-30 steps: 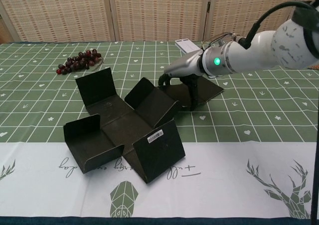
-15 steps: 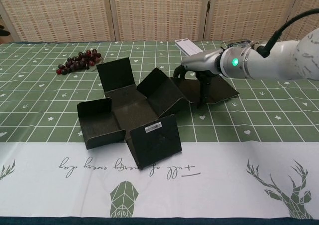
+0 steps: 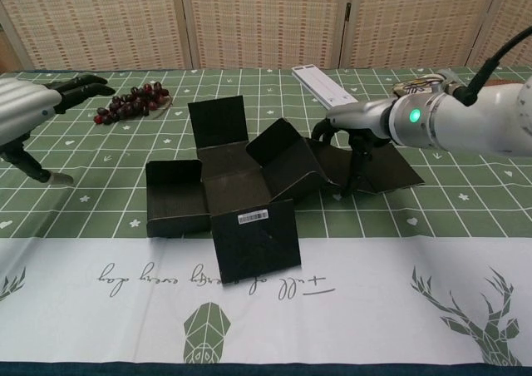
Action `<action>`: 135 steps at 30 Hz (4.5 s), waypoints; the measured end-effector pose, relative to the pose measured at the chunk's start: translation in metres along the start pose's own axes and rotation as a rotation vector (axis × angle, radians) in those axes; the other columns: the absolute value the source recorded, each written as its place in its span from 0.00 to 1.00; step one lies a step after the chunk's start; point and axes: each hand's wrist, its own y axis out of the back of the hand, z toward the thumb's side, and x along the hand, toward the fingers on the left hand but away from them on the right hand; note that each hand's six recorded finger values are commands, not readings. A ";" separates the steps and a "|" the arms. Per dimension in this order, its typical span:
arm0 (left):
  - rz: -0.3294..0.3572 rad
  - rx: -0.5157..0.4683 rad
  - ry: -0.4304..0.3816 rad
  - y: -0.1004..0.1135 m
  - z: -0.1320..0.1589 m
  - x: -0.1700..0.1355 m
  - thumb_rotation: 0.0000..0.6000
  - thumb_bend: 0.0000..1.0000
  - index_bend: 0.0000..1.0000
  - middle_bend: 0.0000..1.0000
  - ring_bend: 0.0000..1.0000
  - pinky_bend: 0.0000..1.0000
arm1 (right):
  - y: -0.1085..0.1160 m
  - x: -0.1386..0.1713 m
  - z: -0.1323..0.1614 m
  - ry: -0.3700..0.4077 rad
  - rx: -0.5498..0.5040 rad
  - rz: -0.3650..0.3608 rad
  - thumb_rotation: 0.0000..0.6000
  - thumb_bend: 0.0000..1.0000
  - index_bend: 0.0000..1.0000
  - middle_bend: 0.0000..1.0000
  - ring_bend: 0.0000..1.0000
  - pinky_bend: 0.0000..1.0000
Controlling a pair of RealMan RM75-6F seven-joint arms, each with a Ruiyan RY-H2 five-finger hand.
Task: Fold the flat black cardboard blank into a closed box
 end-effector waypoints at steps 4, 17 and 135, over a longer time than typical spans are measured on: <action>-0.008 0.018 -0.004 -0.009 0.007 0.007 1.00 0.04 0.00 0.00 0.11 0.25 | -0.001 0.001 -0.001 -0.002 -0.002 0.000 1.00 0.14 0.28 0.39 0.75 0.92; 0.007 0.011 -0.035 -0.020 0.041 0.023 1.00 0.03 0.00 0.00 0.10 0.25 | -0.002 0.002 0.005 0.013 -0.012 -0.008 1.00 0.14 0.28 0.38 0.75 0.92; -0.440 -1.118 -0.171 -0.043 0.138 0.045 1.00 0.03 0.06 0.09 0.52 0.69 | 0.040 0.026 0.067 0.512 0.679 -0.193 1.00 0.20 0.31 0.43 0.79 0.92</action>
